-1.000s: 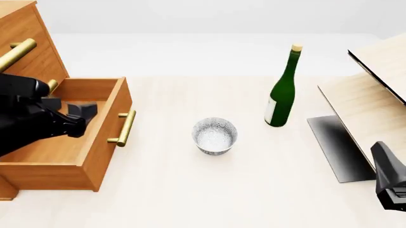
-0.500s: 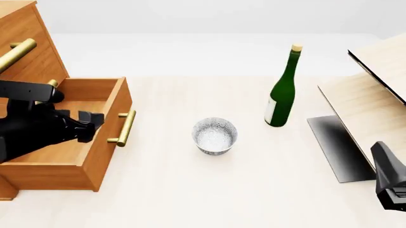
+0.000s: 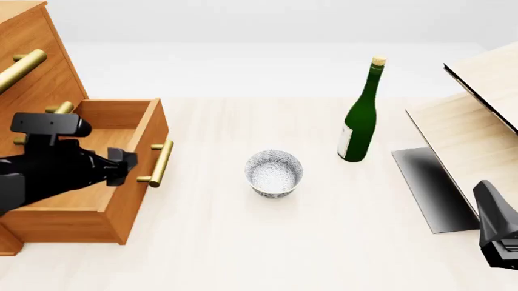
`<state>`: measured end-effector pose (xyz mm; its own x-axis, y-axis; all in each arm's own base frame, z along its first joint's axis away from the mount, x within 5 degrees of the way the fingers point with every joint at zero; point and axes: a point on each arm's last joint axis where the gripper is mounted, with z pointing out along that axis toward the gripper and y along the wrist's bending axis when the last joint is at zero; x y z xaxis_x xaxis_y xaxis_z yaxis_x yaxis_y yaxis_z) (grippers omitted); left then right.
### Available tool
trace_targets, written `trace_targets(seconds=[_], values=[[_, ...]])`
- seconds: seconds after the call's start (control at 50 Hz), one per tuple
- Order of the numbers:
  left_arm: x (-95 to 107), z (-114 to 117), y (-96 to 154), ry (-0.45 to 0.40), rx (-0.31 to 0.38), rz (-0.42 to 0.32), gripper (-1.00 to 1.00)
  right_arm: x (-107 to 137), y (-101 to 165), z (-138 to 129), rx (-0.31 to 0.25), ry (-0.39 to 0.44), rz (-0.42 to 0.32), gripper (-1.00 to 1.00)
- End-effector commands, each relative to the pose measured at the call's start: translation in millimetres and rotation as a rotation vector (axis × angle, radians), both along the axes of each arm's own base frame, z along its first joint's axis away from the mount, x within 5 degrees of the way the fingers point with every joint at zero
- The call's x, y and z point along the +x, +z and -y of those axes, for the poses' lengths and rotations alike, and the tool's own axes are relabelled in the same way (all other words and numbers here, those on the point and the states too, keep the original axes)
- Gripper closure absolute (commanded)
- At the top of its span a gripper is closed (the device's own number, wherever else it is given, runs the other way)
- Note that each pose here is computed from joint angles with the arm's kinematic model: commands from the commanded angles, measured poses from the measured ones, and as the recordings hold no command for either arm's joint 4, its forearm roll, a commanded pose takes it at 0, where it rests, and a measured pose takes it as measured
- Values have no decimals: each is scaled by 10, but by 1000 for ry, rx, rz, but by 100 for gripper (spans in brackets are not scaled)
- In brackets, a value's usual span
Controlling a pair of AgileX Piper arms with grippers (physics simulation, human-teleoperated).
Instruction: Put the bowl in the bottom drawer of the cabinet and close it.
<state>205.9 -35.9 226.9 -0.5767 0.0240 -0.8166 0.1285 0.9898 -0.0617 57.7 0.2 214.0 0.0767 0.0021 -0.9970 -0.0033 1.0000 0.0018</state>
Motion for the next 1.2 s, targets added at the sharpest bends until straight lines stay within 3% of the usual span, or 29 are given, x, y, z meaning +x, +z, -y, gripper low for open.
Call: trace_targets(seconds=[0.02,0.58,1.2], values=[[-79,-49,20,27,-9,-29,-100,-1,-1,0,0,-1,1,-100],[44,-39,-104,30,-1,-60,-100,-2,-1,0,0,-1,1,-100],[-63,-13,-189,4,14,-105,-100,-2,-1,0,0,0,1,-100]])
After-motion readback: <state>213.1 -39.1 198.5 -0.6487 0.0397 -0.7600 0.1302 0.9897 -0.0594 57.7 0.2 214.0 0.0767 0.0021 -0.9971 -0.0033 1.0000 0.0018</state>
